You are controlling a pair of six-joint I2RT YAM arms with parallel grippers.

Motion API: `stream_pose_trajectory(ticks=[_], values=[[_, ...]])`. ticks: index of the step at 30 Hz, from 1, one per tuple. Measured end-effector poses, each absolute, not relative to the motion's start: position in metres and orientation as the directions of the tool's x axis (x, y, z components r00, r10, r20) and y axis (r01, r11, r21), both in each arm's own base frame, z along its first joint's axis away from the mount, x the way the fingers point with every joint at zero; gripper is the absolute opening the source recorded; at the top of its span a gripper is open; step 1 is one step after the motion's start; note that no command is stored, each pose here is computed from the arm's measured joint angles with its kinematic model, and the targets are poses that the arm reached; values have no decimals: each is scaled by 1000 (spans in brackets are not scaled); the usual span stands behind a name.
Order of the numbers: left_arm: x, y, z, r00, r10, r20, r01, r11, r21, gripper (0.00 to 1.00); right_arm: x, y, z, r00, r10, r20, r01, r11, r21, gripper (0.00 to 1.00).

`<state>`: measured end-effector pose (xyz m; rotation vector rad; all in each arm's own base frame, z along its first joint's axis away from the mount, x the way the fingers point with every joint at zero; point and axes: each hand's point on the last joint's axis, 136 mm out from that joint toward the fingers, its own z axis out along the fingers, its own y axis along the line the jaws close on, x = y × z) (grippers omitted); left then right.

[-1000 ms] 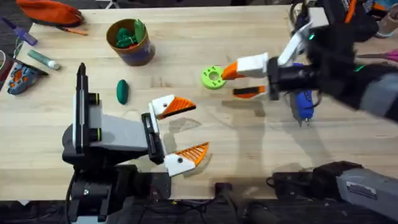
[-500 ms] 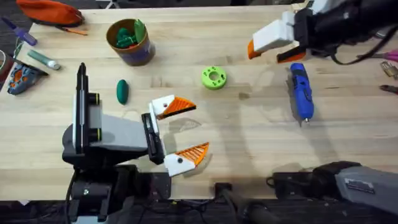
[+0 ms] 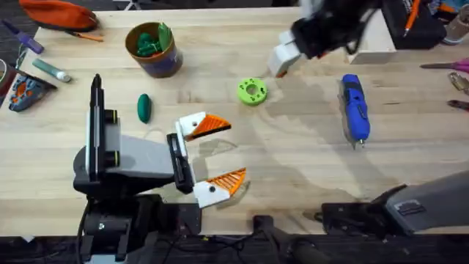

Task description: Pick up the gripper from the table and insert it into the empty holder that is missing its gripper. Then pick up a screw, insert it into the mounting hole, and use the screwdriver to tighten it. Finally, clean up the table by picking up the vegetable and placing it into the bucket.

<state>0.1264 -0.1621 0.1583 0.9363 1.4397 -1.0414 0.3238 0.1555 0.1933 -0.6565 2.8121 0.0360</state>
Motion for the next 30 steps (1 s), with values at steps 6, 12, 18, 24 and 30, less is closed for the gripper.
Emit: stream_pose_trajectory(ticks=[6, 12, 18, 24, 30], values=[[126, -162, 158, -114, 6, -993, 946, 307, -107, 986, 333, 184, 172, -815, -546, -192, -540, 837, -88, 926], [126, -162, 158, -115, 6, -993, 946, 305, -108, 987, 345, 194, 148, -795, -587, -156, -572, 810, -131, 922], [126, -162, 158, -115, 6, -993, 946, 305, -108, 986, 354, 203, 131, -787, -598, -150, -583, 801, -136, 920], [126, -162, 158, -115, 6, -993, 946, 305, -108, 985, 354, 210, 116, -790, -599, -129, -590, 801, -103, 807], [126, -162, 158, -115, 6, -993, 946, 305, -107, 986, 359, 216, 91, -804, -587, -99, -580, 810, -87, 782]])
